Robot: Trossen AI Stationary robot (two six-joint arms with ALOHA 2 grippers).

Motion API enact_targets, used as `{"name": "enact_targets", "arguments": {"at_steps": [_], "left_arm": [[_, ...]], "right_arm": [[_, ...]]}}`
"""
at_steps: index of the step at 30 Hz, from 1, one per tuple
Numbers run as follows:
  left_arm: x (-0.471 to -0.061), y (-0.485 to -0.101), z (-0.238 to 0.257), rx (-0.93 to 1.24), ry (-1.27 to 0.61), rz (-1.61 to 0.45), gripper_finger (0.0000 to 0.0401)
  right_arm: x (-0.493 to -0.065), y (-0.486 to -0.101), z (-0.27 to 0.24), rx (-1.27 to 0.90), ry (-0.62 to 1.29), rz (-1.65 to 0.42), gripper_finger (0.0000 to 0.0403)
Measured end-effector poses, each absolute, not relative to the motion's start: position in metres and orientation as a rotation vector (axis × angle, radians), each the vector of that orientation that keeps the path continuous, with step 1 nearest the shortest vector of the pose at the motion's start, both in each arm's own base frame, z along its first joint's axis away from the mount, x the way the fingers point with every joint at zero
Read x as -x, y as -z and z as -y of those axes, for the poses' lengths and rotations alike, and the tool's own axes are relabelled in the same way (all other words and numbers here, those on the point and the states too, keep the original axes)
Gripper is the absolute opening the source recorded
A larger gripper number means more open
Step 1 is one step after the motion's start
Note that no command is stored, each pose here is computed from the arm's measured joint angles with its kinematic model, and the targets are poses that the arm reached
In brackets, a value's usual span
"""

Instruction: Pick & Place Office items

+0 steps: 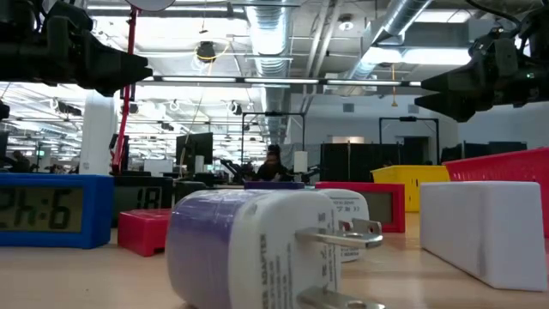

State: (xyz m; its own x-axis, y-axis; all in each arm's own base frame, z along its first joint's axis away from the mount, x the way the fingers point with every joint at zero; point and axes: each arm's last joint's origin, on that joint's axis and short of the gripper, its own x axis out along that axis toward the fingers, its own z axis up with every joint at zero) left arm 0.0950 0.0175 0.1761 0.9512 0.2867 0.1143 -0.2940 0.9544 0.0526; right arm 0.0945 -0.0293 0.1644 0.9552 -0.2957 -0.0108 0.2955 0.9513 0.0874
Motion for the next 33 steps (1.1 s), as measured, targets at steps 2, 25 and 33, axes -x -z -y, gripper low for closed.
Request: {"name": "enact_targets", "arguments": {"at_steps": [2, 25, 33], "left_arm": [[-0.095, -0.1761, -0.0175, -0.069, -0.295, 0.105, 0.0208], [-0.095, -0.1762, -0.0175, -0.069, -0.295, 0.106, 0.0208], [-0.095, -0.1762, -0.0175, -0.069, -0.295, 0.106, 0.0208]], "right_arm": [[-0.0945, -0.1644, 0.0293, -0.089, 0.3, 0.002, 0.0312], [-0.0945, -0.1644, 0.0293, -0.089, 0.301, 0.002, 0.0312], [-0.0944, -0.1645, 0.0294, 0.014, 0.302, -0.013, 0.0312]]}}
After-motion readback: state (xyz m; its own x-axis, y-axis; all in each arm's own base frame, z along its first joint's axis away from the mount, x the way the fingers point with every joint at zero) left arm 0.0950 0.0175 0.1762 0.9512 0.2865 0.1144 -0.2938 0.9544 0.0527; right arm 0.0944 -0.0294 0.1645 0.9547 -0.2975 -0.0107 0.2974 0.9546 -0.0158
